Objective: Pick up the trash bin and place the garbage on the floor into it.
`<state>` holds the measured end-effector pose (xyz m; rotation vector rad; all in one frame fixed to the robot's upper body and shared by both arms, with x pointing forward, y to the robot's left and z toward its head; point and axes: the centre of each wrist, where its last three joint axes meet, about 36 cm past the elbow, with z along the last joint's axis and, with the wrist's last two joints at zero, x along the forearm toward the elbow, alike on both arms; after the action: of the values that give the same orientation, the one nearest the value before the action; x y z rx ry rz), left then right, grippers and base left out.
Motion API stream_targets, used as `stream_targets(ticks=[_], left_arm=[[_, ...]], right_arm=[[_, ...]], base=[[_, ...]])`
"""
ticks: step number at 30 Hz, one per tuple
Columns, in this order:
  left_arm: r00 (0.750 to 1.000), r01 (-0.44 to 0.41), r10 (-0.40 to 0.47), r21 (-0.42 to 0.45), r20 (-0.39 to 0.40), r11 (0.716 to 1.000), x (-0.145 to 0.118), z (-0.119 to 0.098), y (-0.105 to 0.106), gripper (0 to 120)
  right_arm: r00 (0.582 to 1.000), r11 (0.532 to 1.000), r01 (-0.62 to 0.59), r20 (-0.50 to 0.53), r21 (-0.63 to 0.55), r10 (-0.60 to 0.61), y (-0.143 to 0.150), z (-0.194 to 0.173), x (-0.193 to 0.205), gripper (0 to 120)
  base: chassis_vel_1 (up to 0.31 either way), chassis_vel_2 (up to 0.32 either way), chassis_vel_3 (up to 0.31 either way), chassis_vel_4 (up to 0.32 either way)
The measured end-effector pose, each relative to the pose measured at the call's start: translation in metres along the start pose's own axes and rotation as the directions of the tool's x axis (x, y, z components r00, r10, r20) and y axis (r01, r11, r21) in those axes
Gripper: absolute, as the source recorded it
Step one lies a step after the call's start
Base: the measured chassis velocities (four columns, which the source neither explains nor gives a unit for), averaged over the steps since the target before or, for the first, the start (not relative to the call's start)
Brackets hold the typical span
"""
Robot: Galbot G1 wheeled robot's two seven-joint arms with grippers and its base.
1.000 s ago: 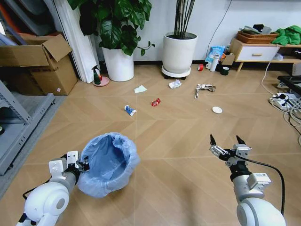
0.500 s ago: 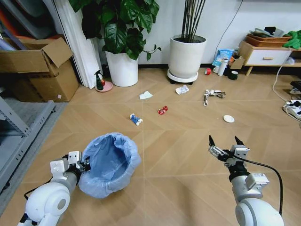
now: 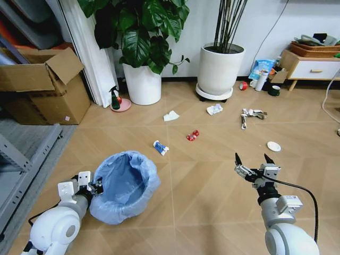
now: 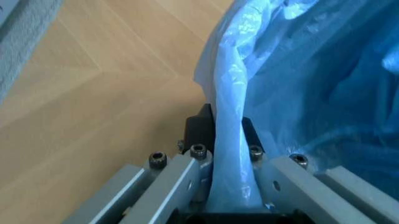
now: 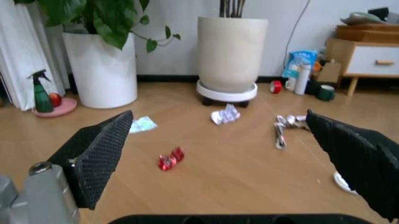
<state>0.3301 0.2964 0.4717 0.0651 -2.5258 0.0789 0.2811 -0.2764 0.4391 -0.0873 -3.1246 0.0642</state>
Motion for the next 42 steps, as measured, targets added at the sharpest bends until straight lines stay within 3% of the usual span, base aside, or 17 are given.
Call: stream_targets(ticks=[42], left_arm=[[1.0, 0.0, 0.0, 0.008, 0.004, 1.0, 0.001, 0.003, -0.001, 0]], right_arm=[[0.999, 1.0, 0.026, -0.031, 0.012, -0.026, 0.001, 0.014, -0.004, 100]], base=[[-0.115, 0.273, 0.116, -0.271]])
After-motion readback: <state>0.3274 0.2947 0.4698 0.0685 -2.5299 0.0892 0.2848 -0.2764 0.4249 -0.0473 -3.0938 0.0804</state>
